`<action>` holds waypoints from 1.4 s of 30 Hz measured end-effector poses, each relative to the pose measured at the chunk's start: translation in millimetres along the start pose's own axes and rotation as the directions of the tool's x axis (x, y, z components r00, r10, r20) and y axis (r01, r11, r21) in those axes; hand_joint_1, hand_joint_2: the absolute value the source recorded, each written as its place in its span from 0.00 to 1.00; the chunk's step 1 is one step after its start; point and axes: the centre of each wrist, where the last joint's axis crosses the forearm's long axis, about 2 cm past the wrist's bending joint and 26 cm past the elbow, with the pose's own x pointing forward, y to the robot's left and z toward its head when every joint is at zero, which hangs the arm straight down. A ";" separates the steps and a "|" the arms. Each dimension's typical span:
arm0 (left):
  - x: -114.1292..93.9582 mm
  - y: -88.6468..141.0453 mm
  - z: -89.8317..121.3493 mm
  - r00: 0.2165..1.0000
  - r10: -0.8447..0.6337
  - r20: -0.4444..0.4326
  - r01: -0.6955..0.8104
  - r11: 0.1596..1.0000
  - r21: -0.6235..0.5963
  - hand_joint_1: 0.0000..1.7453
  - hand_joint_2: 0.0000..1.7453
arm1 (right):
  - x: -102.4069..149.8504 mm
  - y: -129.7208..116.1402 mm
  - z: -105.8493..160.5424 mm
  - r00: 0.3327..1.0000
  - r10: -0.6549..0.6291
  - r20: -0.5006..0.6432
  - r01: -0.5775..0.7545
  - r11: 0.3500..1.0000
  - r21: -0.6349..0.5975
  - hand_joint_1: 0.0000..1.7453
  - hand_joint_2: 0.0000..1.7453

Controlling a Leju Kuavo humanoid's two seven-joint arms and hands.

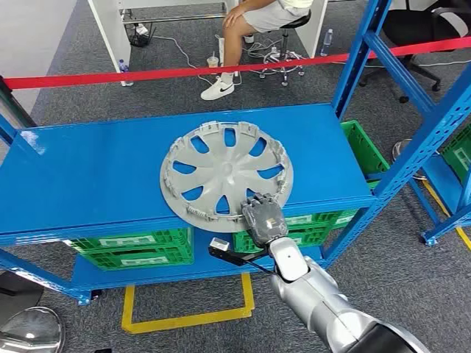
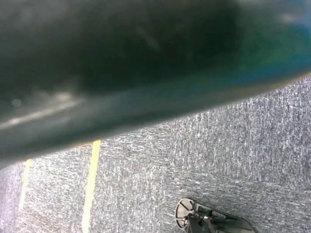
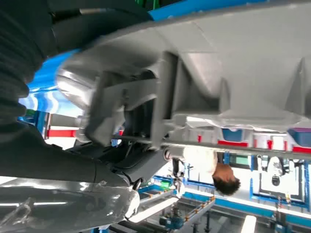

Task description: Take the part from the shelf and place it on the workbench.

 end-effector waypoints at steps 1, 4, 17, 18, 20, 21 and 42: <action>0.0 0.0 0.0 1.000 0.000 0.000 0.000 1.000 0.000 0.00 0.00 | 0.0 0.4 0.4 1.000 0.000 0.000 0.000 1.000 0.000 1.00 1.00; 0.0 -0.1 0.0 1.000 0.001 0.000 -0.001 1.000 0.000 0.00 0.00 | -0.4 2.2 2.5 1.000 0.001 -0.001 -0.001 1.000 0.001 1.00 1.00; -0.5 0.8 0.4 1.000 -0.010 0.010 0.009 0.997 0.071 0.00 0.00 | 2.4 8.3 20.2 0.991 0.118 -0.059 -0.125 0.983 -0.134 1.00 1.00; -0.7 0.7 0.5 1.000 -0.010 0.010 0.010 0.997 0.078 0.00 0.00 | 2.5 6.2 21.7 0.987 0.136 -0.084 -0.148 0.976 -0.161 1.00 1.00; -1.5 0.6 0.8 1.000 -0.011 0.007 0.011 0.996 0.088 0.00 0.00 | 2.0 1.9 24.8 0.980 0.163 -0.112 -0.184 0.961 -0.209 1.00 1.00; -1.9 0.6 1.0 1.000 -0.011 0.006 0.011 0.996 0.090 0.00 0.00 | 1.3 0.7 26.2 0.979 0.174 -0.111 -0.195 0.955 -0.223 1.00 1.00; 0.9 0.8 1.6 0.996 -0.024 -0.082 0.042 0.972 0.230 0.00 0.50 | -23.1 -63.5 3.8 0.912 0.407 -0.048 -0.374 0.781 -0.500 1.00 1.00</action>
